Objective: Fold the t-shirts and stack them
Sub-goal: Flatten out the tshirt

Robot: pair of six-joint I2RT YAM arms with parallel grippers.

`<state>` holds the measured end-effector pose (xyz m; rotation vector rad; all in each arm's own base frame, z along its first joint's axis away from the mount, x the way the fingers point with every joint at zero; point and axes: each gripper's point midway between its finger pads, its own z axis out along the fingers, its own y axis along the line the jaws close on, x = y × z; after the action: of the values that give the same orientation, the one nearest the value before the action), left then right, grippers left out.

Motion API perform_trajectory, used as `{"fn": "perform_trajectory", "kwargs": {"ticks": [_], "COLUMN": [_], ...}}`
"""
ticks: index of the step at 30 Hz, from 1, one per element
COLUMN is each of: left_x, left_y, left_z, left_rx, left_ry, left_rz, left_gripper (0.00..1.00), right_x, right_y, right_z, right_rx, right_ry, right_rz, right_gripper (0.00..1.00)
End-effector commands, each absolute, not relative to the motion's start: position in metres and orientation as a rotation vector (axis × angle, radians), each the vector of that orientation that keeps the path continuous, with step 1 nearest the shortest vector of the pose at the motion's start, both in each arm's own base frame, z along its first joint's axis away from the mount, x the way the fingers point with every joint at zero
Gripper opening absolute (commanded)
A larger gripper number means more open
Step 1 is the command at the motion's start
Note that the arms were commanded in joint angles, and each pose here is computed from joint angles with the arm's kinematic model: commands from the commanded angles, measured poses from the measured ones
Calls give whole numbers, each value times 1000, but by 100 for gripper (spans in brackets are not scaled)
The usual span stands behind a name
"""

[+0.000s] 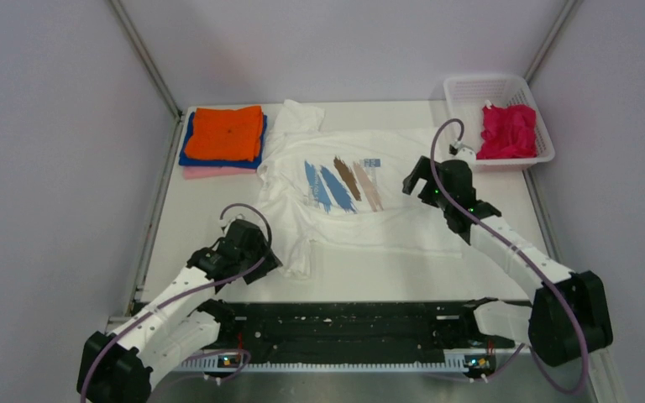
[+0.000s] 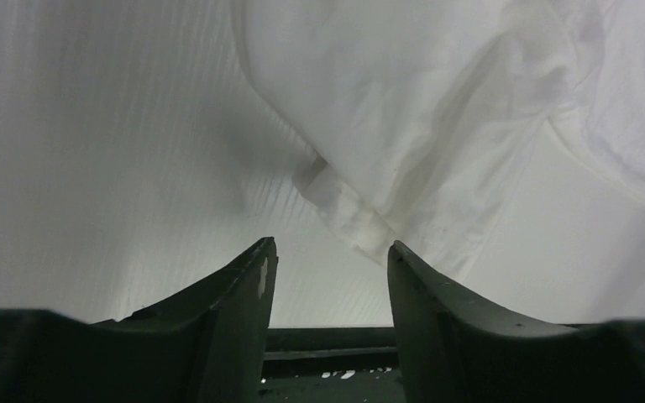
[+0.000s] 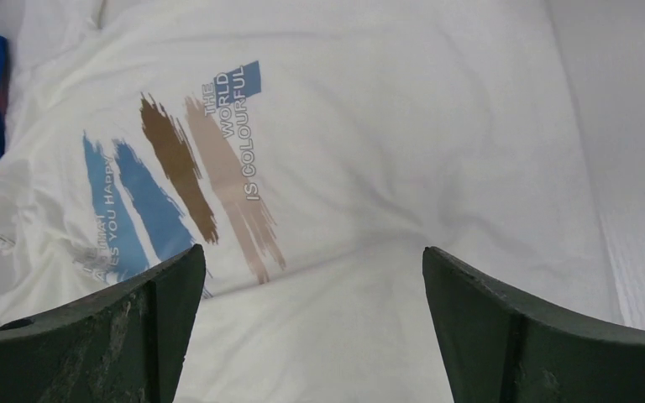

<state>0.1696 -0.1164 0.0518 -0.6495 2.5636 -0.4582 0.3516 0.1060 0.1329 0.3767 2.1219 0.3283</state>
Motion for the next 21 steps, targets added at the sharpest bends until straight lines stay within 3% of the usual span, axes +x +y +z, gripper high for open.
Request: {"fn": "perform_trajectory", "kwargs": {"ticks": [1,3,16,17,20,21], "left_x": [167,166,182,183,180,177], "left_y": [-133,-128,-127,-128,-125,-123], "left_z": [42,36,11,10,9,10], "left_rx": [-624,-623,-643,-639,-633,-631], "left_ry": [2627,2652,2659,2663,2689,2703], "left_rz": [-544,-480,-403,-404,-368,-350], "left_gripper": [50,42,40,36,1,0], "right_x": [338,331,322,322,323,323], "right_y": [84,78,72,73,72,72], "right_z": [168,177,182,182,182,183], "right_rx": [477,491,502,499,497,500], "right_ry": [1968,1933,1924,1928,1932,1928], "right_rz": [317,313,302,301,294,292], "right_gripper": [99,99,99,99,99,99]}}
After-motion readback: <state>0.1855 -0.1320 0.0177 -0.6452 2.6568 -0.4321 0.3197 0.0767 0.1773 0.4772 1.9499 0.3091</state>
